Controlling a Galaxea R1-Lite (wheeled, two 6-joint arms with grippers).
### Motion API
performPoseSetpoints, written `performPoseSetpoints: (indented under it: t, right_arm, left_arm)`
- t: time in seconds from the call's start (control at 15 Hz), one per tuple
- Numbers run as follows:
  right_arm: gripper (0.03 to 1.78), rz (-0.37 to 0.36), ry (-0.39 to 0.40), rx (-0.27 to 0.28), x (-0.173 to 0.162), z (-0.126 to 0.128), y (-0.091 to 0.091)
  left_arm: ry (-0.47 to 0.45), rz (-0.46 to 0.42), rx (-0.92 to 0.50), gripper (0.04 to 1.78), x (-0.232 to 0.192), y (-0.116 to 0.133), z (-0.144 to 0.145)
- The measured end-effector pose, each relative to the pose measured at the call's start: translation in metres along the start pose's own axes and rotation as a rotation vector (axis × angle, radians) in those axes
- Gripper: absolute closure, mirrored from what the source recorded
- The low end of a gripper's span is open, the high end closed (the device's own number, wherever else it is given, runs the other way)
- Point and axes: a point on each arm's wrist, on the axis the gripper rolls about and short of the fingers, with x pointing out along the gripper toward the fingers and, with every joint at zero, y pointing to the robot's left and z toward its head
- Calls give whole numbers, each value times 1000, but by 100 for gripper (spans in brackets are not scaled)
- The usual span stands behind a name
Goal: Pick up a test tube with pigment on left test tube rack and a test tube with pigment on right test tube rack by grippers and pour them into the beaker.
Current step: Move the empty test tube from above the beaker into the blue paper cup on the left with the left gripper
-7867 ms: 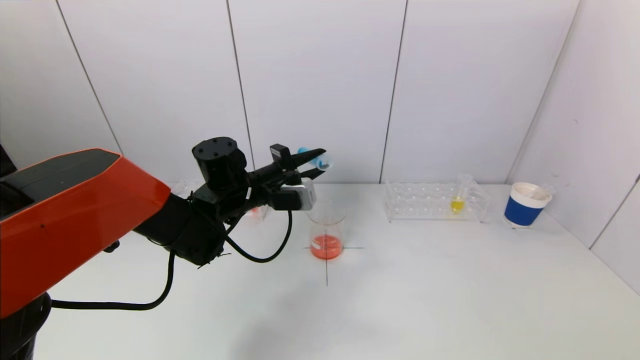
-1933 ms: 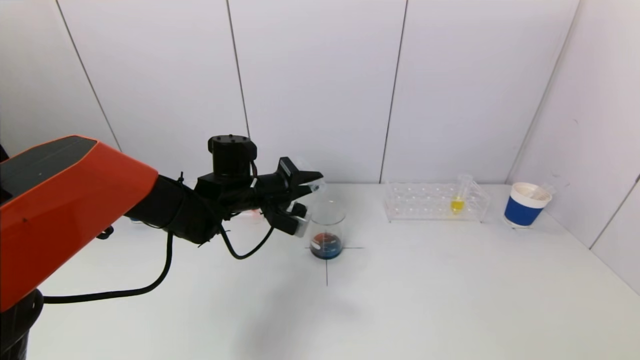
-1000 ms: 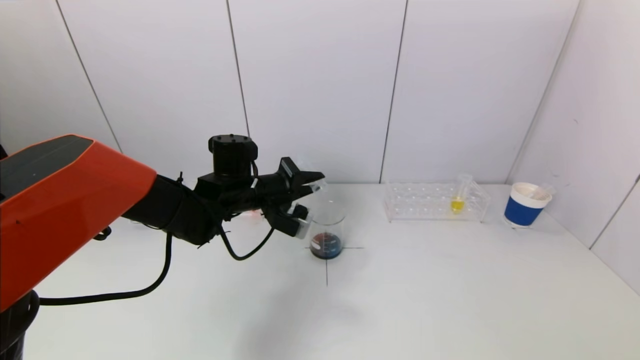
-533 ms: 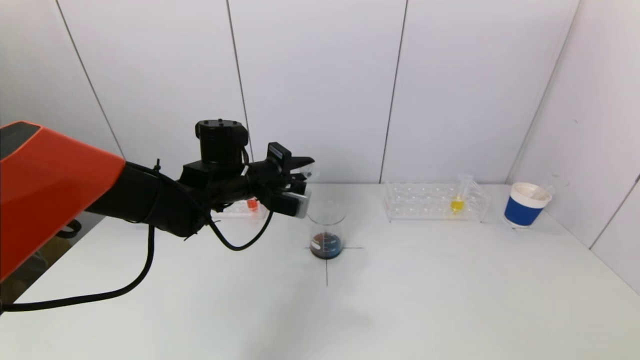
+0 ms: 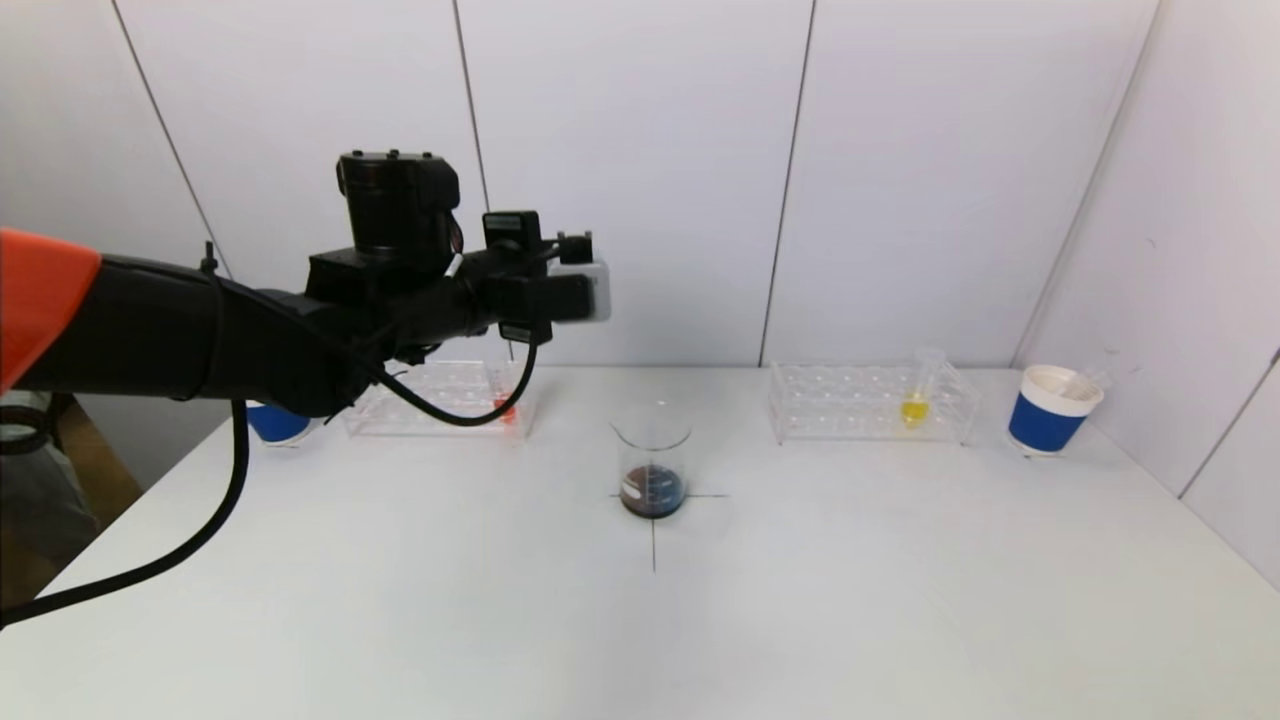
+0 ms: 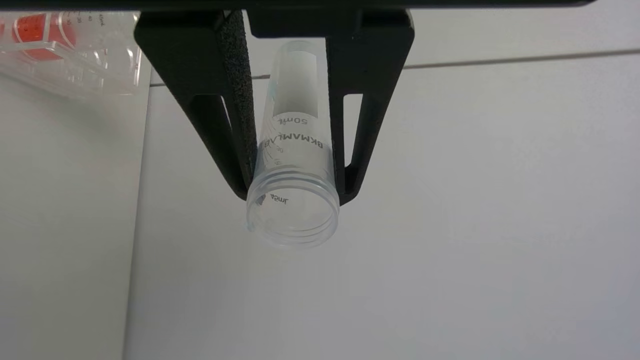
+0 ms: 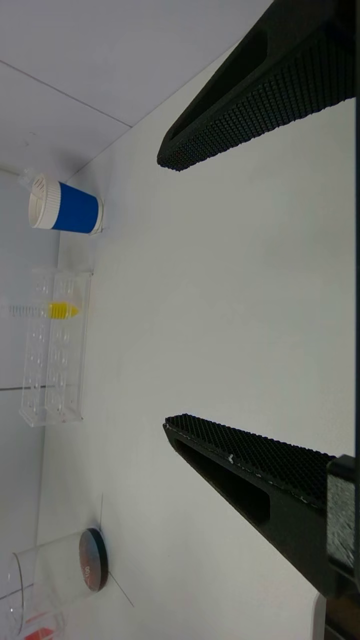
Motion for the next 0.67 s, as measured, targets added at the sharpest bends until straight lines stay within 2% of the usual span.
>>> performPoseSetpoints:
  t: [0.4,0.67]
  right_arm:
    - [4,0,0,0,0,0,0]
    - [4,0,0,0,0,0,0]
  left_arm:
    - [165,195,-325,139,-11,87,1]
    - [288,302,-557,139,-34,132,-22]
